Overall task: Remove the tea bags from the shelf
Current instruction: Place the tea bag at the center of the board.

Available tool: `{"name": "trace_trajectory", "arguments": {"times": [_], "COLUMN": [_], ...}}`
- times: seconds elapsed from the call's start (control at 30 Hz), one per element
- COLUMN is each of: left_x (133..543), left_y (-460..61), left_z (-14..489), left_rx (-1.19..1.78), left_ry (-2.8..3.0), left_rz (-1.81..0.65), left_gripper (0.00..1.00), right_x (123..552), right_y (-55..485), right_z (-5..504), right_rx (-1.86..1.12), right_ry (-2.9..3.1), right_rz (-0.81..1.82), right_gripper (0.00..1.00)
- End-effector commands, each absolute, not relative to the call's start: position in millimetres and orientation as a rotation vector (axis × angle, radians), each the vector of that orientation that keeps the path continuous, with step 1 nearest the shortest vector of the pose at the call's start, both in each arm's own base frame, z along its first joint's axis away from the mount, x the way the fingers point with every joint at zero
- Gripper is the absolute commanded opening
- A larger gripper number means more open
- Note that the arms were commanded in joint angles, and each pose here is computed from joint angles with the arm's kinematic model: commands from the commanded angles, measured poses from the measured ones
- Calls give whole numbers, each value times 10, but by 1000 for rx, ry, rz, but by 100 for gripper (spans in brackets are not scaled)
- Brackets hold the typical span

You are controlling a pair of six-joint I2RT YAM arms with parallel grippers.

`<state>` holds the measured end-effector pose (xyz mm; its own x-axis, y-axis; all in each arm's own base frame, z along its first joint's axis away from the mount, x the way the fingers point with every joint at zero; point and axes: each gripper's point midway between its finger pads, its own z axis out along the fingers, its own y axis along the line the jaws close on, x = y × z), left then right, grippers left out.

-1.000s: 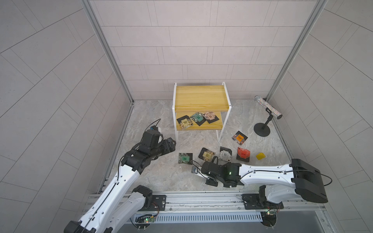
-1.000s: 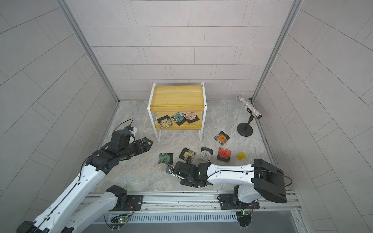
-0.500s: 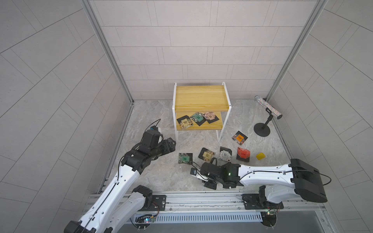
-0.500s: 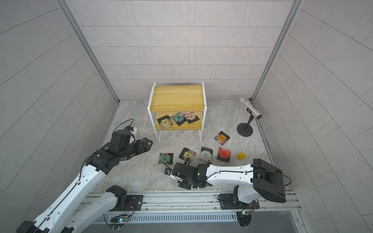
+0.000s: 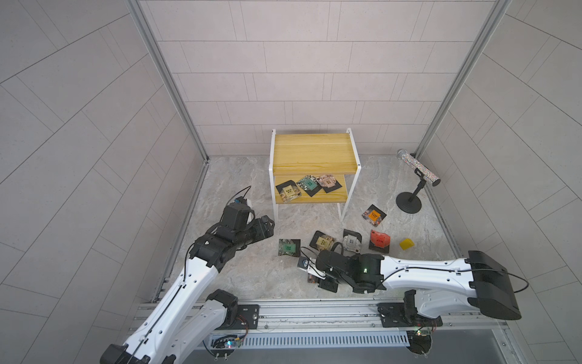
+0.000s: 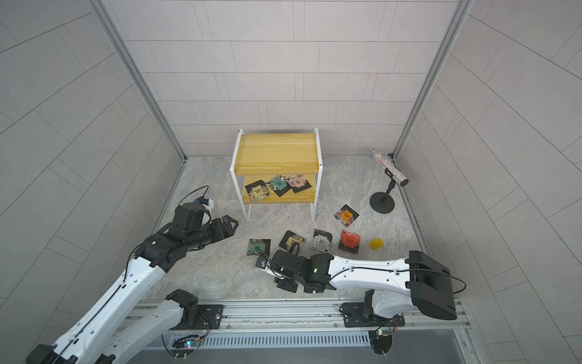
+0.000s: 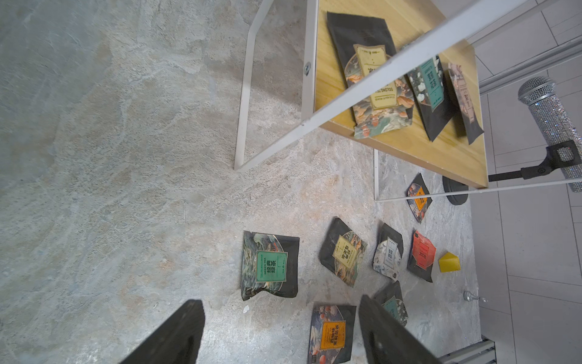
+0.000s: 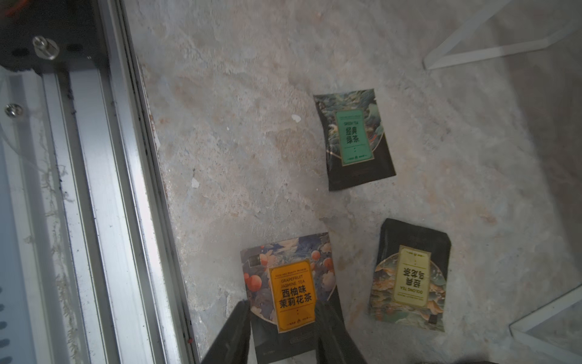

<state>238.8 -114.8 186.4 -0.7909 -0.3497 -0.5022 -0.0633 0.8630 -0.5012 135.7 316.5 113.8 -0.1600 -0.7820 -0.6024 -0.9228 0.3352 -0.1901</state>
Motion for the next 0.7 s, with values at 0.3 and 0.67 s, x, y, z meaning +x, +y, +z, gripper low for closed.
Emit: {"name": "trace_trajectory", "arguments": {"times": [0.3,0.67], "left_x": [2447,2520], "left_y": [-1190,-1239], "left_z": [2062,2121], "left_rx": [-261,-261], "left_ry": [2411,2408], "left_rz": [-645,-663], "left_gripper": [85,86], "right_x": [1902,2357], "right_y": [3068,3076], "right_z": [1888,2193], "right_rx": [-1210,-1177], "right_ry": [1944,1807], "right_rz": [353,309], "right_gripper": [41,53]}}
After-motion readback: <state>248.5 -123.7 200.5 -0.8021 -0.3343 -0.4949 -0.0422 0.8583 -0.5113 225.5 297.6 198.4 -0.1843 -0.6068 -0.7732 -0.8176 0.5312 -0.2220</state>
